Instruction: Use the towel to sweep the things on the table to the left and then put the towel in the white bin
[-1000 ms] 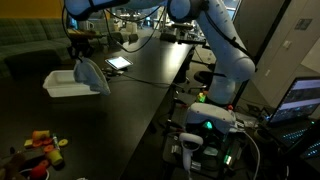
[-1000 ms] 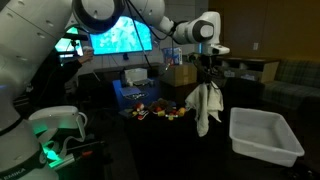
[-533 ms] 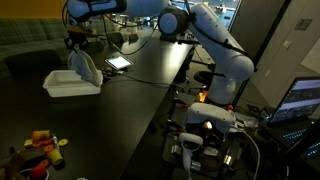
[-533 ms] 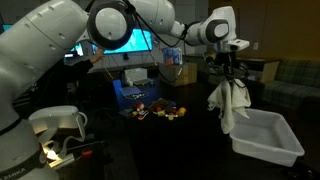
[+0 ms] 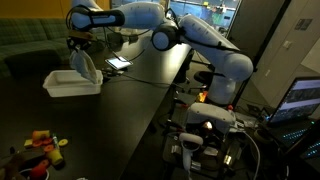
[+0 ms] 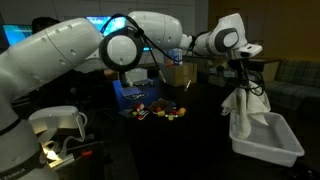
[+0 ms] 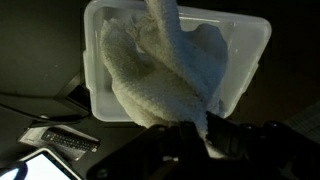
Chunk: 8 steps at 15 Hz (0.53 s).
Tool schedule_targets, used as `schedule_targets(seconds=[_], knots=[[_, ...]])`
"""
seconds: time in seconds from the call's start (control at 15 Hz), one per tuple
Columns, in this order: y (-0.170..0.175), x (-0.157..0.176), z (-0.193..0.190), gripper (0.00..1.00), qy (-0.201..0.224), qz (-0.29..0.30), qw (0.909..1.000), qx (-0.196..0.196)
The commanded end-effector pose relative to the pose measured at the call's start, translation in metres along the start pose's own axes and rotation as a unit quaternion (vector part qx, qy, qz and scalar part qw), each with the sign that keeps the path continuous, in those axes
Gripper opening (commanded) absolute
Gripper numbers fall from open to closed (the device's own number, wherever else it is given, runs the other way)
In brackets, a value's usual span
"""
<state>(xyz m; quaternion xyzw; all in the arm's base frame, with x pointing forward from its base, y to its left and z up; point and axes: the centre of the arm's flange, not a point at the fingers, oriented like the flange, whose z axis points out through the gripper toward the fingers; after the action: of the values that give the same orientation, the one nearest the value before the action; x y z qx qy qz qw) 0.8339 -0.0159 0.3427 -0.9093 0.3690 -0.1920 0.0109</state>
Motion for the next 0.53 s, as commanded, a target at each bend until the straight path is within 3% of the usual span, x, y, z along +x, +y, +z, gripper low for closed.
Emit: schedule_targets(seconds=[0.0,0.4,0.47], knots=[[-0.037,0.053,0.044,0.08,0.024,0.023,0.9993,-0.015],[-0.009,0.048,0.1,0.11,0.016,0.034,0.9973,-0.064],[-0.006,0.046,0.106,0.37,0.013,0.038,0.9973,-0.061]])
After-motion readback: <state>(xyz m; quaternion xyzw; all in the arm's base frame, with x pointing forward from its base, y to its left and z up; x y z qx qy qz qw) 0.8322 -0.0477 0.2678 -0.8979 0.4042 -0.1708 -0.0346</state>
